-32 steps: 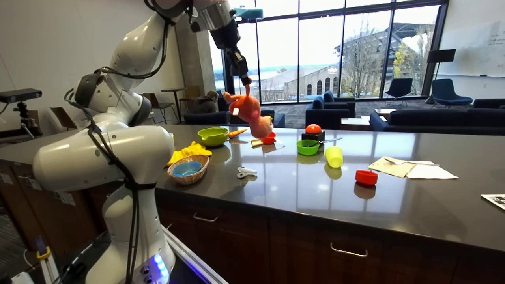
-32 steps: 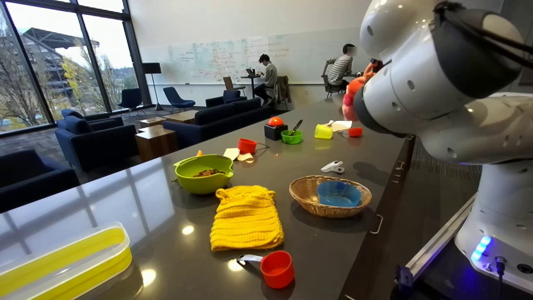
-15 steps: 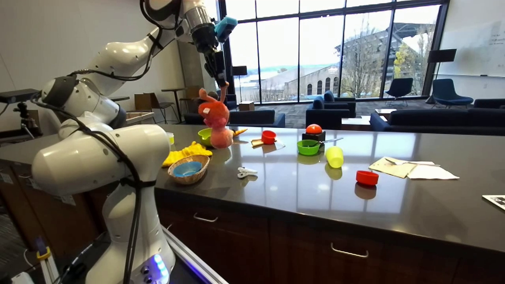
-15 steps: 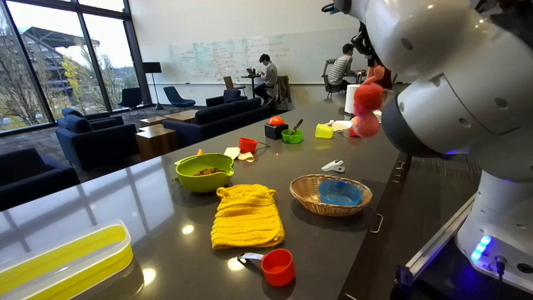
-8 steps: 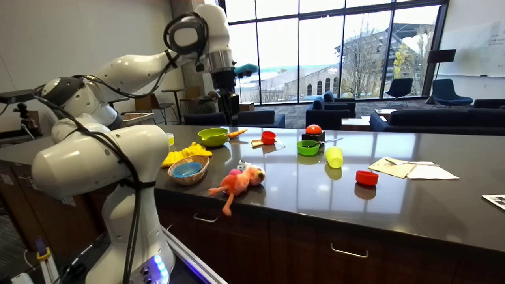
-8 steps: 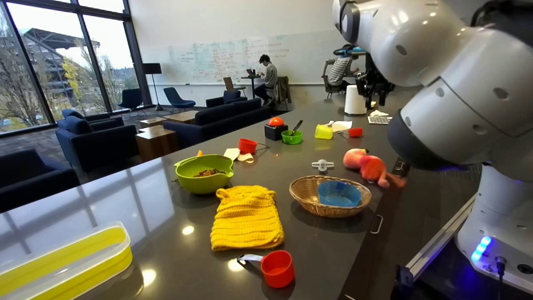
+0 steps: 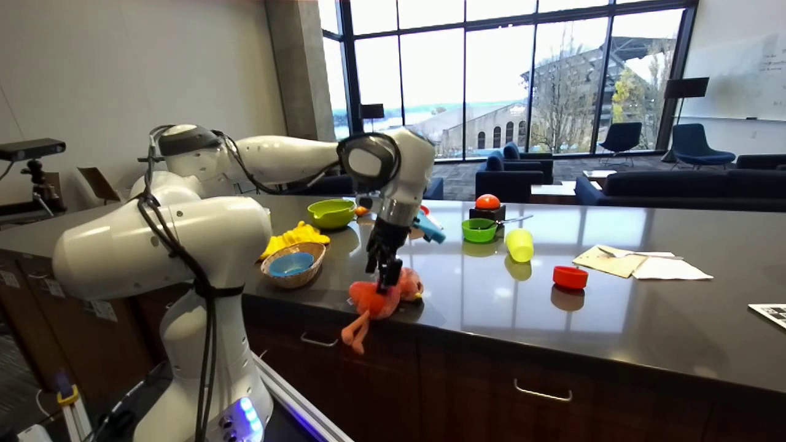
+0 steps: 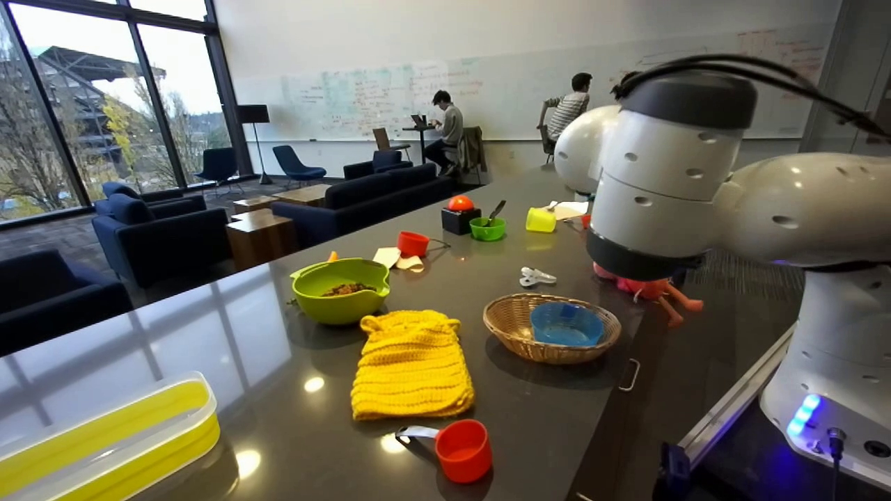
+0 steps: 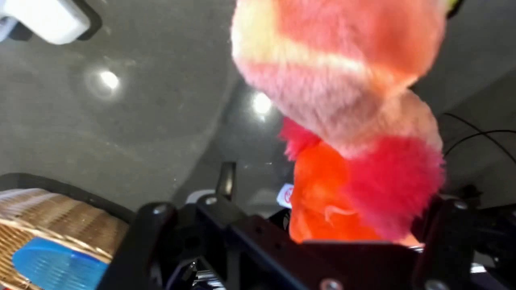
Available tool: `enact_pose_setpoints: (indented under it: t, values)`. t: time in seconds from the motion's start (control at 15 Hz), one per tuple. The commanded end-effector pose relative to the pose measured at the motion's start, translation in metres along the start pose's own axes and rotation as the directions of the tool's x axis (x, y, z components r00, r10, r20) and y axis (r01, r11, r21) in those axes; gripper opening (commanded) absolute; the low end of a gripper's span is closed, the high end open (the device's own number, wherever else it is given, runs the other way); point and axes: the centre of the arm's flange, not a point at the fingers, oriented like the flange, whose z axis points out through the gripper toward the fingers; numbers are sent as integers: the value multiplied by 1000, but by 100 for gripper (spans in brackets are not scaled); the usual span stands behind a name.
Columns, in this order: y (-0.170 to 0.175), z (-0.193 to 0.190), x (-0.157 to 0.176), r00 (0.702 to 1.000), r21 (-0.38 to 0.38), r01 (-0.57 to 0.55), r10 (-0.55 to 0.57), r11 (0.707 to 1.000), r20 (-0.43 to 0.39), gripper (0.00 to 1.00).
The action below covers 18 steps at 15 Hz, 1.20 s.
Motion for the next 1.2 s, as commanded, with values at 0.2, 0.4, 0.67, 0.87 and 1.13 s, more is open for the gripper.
enact_pose_setpoints:
  t: [0.2, 0.4, 0.67, 0.87, 1.13]
  values:
    - [-9, 29, -38, 990, -123, -17, -1, 992, -142, 57]
    - [-22, 23, -42, 989, -137, -35, 15, 990, -148, 38]
    - [-39, 16, -41, 990, -167, -58, 35, 984, -140, 4]
    - [-41, 13, -41, 989, -190, -46, 18, 981, -144, 3]
    - [-39, 8, -36, 992, -172, 41, -61, 984, -111, 2]
